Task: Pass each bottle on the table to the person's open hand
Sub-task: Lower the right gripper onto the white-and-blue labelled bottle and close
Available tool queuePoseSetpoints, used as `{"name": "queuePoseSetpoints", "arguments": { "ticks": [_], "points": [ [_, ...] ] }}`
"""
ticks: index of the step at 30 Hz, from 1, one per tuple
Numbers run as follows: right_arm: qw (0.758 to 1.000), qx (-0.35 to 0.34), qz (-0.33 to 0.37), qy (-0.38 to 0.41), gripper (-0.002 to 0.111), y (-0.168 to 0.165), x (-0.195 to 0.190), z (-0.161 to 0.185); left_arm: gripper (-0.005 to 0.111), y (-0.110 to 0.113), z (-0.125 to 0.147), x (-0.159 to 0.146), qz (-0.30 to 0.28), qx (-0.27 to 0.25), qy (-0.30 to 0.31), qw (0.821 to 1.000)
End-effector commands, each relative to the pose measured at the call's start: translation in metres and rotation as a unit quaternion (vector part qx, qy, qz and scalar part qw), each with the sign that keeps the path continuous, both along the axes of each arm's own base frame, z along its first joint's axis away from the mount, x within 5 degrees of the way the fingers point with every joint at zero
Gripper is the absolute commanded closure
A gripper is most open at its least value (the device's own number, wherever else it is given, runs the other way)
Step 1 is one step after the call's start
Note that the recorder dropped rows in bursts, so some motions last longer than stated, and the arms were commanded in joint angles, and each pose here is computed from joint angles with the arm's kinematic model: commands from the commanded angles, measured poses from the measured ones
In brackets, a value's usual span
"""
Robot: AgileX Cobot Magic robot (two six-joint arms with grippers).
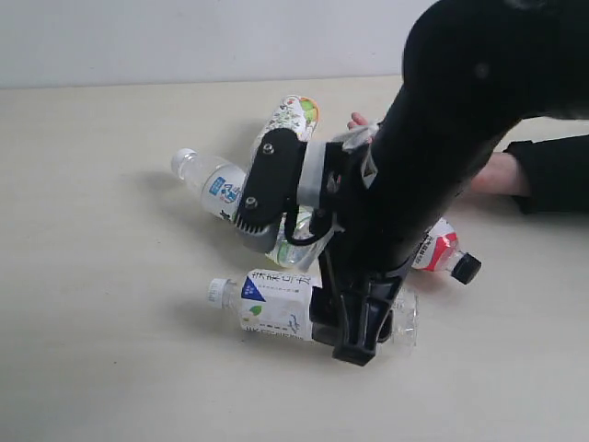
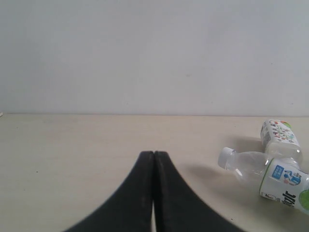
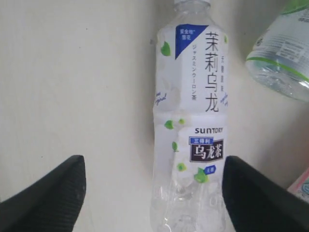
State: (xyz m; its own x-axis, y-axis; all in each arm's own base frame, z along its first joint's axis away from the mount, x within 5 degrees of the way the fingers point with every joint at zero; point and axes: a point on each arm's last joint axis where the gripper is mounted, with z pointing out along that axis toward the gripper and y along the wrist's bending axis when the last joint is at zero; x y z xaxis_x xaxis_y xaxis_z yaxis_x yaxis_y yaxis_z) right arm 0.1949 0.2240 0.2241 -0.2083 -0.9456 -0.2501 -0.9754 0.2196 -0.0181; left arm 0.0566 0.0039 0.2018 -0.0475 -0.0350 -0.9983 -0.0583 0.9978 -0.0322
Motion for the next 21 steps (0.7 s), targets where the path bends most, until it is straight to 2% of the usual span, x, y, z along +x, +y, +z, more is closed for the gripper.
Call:
{"name": "queuePoseSetpoints", "arguments": {
  "ticks": [1, 5, 11, 21],
  "points": [
    [0.999, -0.023, 0.012, -0.022, 0.031, 0.009, 0.004, -0.013, 0.107, 0.0, -0.001, 0.0, 0.001, 0.003, 0.0, 1.0],
    [0.998, -0.046, -0.007, -0.034, 0.03, 0.011, 0.013, -0.029, 0.107, 0.0, -0.001, 0.0, 0.001, 0.003, 0.0, 1.0],
    [0.997, -0.065, -0.007, -0.041, 0.022, 0.016, 0.021, -0.05, 0.107, 0.0, -0.001, 0.0, 0.001, 0.003, 0.0, 1.0],
    [0.996, -0.087, 0.003, -0.032, 0.023, 0.022, 0.028, -0.084, 0.107, 0.0, -0.001, 0.0, 0.001, 0.003, 0.0, 1.0]
  ]
}}
